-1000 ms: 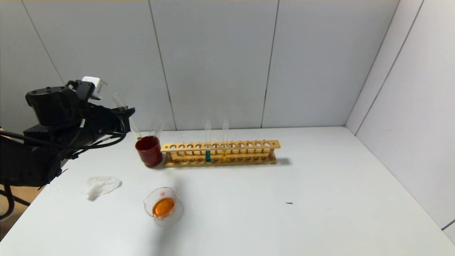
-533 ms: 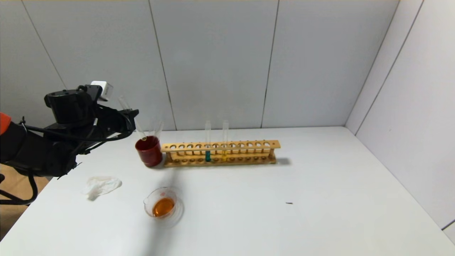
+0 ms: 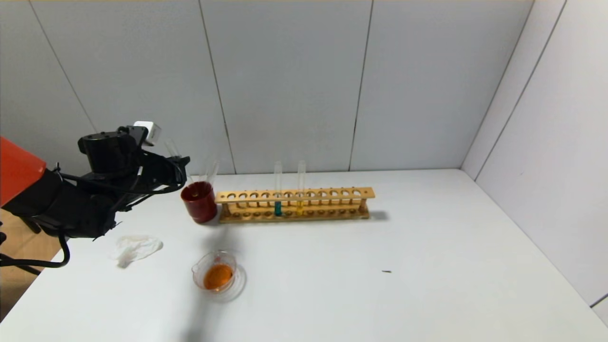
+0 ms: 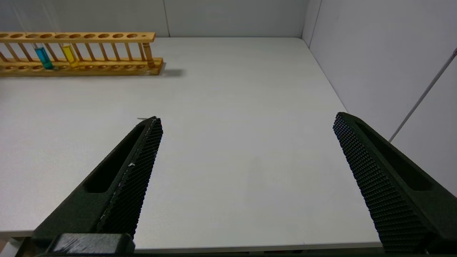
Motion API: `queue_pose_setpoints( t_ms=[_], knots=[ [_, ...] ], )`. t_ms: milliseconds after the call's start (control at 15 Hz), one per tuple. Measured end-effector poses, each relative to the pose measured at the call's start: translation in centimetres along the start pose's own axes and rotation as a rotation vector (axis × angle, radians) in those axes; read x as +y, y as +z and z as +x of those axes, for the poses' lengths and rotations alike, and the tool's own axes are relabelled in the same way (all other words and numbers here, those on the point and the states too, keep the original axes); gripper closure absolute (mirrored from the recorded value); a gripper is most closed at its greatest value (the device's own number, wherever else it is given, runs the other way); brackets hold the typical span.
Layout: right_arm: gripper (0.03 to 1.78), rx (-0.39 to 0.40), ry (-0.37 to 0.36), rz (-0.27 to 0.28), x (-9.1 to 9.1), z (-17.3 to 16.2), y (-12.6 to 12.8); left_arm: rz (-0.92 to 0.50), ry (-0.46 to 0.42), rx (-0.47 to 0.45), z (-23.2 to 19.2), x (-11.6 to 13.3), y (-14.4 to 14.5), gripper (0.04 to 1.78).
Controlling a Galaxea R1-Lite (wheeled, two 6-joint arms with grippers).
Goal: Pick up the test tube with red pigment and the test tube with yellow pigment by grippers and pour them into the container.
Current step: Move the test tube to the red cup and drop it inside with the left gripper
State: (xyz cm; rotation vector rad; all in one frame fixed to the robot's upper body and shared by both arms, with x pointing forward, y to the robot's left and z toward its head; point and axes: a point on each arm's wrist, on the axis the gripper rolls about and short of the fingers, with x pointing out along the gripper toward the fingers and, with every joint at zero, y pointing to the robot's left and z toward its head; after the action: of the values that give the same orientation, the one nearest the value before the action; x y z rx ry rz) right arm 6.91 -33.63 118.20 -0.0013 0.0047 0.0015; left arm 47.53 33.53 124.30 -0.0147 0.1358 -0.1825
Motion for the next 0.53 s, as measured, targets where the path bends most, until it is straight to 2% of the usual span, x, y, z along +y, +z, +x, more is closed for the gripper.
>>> queue_pose_setpoints(
  t_ms=[533],
  knots=[
    [0.06, 0.0, 0.0, 0.0, 0.0, 0.0, 0.0, 0.003, 0.0, 0.01, 1.6, 0.5, -2.1, 1.5]
  ],
)
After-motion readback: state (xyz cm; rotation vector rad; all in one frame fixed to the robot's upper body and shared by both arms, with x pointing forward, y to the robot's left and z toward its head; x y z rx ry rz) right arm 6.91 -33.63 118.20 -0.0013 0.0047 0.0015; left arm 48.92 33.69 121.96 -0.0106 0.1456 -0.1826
